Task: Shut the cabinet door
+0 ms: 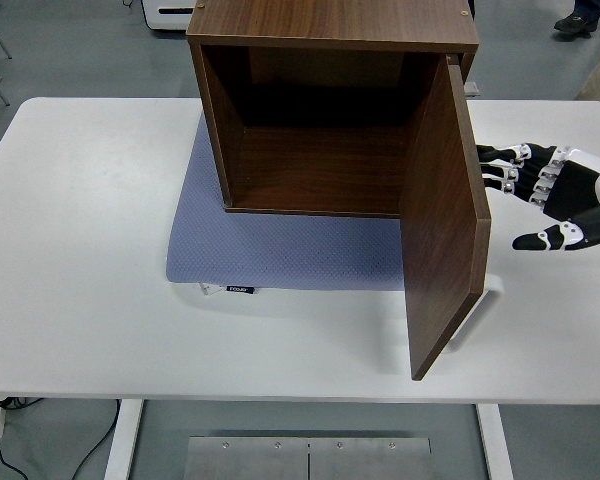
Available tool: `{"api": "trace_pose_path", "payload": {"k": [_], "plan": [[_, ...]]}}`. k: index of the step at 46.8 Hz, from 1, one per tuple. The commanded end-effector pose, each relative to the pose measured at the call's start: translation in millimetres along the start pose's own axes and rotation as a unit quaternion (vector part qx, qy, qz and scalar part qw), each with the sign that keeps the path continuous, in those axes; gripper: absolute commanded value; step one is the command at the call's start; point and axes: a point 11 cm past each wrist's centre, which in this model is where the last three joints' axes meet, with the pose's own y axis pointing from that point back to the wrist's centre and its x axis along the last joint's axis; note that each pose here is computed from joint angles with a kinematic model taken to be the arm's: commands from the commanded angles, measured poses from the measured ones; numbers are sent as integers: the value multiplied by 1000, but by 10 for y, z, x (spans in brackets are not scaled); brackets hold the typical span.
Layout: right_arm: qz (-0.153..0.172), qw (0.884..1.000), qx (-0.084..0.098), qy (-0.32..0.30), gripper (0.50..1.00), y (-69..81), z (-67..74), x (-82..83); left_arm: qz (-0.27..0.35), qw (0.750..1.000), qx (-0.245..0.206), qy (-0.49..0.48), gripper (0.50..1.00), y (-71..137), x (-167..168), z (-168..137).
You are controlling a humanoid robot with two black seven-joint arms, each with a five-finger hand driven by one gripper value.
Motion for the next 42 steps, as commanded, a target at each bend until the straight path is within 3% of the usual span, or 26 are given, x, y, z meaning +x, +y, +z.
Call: {"api": "trace_pose_path", "payload": {"k": [1, 19, 31, 42], "plan": [[-4, 1000, 3, -4, 1000, -37, 17, -26, 0, 1000, -1, 0, 1000, 0, 0, 1], [-42, 999, 27, -16, 1000, -346, 1, -194, 0, 1000, -1, 0, 1000, 0, 0, 1], [-50, 998, 27, -20, 1000, -421, 19, -238, 0, 1000, -1, 0, 1000, 0, 0, 1], [-60, 997, 42, -27, 1000, -530, -1, -297, 0, 1000, -1, 0, 1000, 0, 0, 1]]}}
